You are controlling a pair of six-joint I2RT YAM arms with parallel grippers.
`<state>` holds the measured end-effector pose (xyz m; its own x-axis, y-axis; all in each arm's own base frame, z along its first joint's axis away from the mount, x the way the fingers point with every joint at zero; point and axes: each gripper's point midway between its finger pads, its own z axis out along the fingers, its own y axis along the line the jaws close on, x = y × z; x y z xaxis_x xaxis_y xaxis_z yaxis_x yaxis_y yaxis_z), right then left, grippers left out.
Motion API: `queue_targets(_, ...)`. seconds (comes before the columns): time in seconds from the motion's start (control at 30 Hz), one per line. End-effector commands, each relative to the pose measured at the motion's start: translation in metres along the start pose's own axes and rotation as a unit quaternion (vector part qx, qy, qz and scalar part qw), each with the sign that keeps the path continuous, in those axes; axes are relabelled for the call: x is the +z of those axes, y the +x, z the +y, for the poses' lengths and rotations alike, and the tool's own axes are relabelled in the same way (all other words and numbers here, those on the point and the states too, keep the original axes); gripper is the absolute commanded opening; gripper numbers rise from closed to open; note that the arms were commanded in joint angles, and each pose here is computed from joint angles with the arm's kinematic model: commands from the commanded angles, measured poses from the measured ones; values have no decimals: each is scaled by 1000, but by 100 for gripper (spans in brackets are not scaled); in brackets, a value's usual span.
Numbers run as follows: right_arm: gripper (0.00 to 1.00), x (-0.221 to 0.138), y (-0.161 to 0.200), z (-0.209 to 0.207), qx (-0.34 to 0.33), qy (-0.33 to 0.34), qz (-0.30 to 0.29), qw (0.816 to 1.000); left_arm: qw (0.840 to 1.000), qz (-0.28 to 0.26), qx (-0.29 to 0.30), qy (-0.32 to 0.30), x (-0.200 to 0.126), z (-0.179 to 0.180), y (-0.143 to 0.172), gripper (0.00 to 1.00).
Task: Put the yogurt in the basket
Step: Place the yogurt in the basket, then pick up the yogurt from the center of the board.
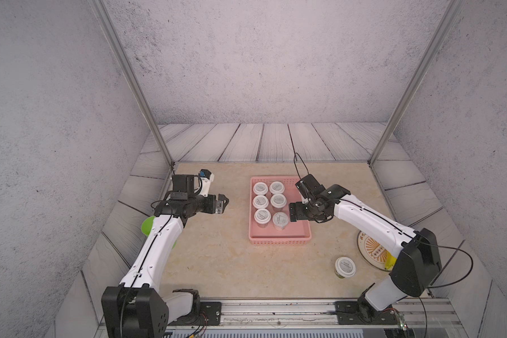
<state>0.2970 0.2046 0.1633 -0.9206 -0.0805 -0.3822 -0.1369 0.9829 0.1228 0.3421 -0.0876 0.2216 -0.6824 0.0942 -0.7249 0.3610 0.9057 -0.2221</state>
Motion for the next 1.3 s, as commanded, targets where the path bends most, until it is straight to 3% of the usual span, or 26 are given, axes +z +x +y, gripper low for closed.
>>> queue_targets(0.0, 97, -13, 27, -30, 9, 55, 18, 998, 1000, -5, 4, 9, -2, -2, 0, 99)
queue_targets(0.77, 100, -58, 155, -118, 146, 147, 79, 975, 1000, 10, -4, 10, 4, 1, 3, 99)
queue_targets(0.97, 100, -60, 167, -131, 165, 158, 66, 971, 1000, 11, -4, 14, 6, 0, 5, 99)
queue_targets(1.27, 100, -37, 179, -126, 192, 135, 101, 967, 1000, 10, -3, 12, 3, 0, 4, 99)
